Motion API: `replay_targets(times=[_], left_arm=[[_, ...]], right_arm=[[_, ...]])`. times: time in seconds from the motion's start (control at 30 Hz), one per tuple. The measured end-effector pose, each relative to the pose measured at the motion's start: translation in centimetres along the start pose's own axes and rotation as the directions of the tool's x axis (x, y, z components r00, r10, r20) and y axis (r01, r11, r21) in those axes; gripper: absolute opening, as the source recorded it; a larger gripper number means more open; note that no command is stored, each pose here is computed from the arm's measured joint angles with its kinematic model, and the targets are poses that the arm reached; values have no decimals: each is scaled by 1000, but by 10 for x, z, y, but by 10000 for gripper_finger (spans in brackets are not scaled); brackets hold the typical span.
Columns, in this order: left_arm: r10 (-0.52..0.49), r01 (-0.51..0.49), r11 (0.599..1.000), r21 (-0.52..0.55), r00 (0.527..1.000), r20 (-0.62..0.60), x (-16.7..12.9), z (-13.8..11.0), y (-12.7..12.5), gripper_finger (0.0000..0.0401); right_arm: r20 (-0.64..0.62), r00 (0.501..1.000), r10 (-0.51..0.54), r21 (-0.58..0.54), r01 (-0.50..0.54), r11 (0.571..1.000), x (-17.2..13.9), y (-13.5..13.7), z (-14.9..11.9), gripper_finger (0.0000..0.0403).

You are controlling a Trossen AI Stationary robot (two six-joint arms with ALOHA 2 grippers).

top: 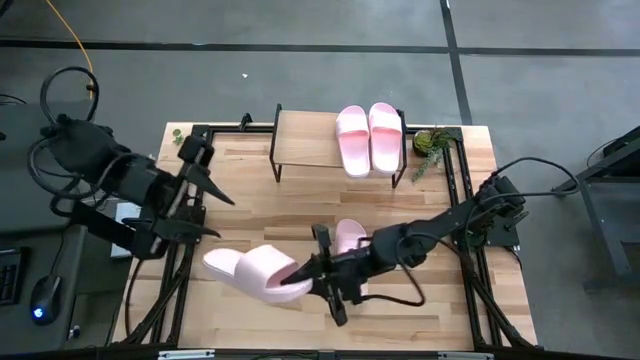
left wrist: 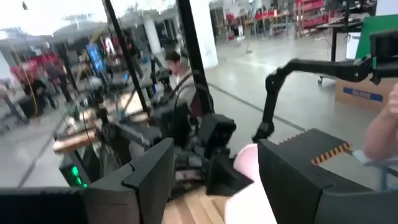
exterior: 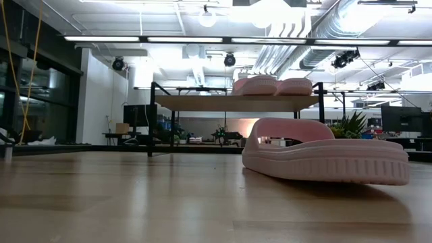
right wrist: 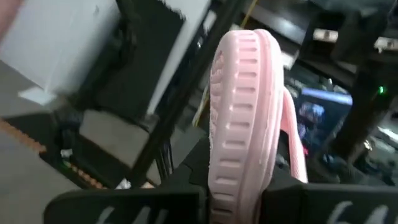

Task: Pick and place slides into the shelf
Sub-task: Put the pink slide on the shelf

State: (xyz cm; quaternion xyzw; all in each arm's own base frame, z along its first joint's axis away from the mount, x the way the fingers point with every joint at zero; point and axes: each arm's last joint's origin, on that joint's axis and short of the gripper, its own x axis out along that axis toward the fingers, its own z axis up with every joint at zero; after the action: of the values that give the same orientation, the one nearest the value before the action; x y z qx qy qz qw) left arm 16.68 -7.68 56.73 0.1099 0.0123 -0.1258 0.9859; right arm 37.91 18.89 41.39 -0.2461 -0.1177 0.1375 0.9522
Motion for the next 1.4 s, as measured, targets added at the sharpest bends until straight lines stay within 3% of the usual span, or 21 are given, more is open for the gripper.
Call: replay_targets(times=[0.27,0.53,0.97,1.1,1.4], left_arm=[[-29,24,998,-64,995,-92,-2,-9,-2,214],[-46,34,993,-111,993,-111,-2,-11,-2,214],[-54,47,998,-52,987,-149,-3,-15,-3,214],[-56,49,998,-46,986,-158,-4,-16,-3,214],[-58,52,998,-34,979,-195,-4,-19,-4,214]], right_arm=[[-175,978,-111,-48,104,993,-3,-1,-8,16],[-378,903,-204,-182,143,973,-7,-6,-25,16],[-485,849,-209,-189,132,973,-26,-66,-43,16],[-549,812,-200,-190,112,975,-34,-83,-55,16],[-616,759,-211,-213,98,972,-42,-107,-73,16]])
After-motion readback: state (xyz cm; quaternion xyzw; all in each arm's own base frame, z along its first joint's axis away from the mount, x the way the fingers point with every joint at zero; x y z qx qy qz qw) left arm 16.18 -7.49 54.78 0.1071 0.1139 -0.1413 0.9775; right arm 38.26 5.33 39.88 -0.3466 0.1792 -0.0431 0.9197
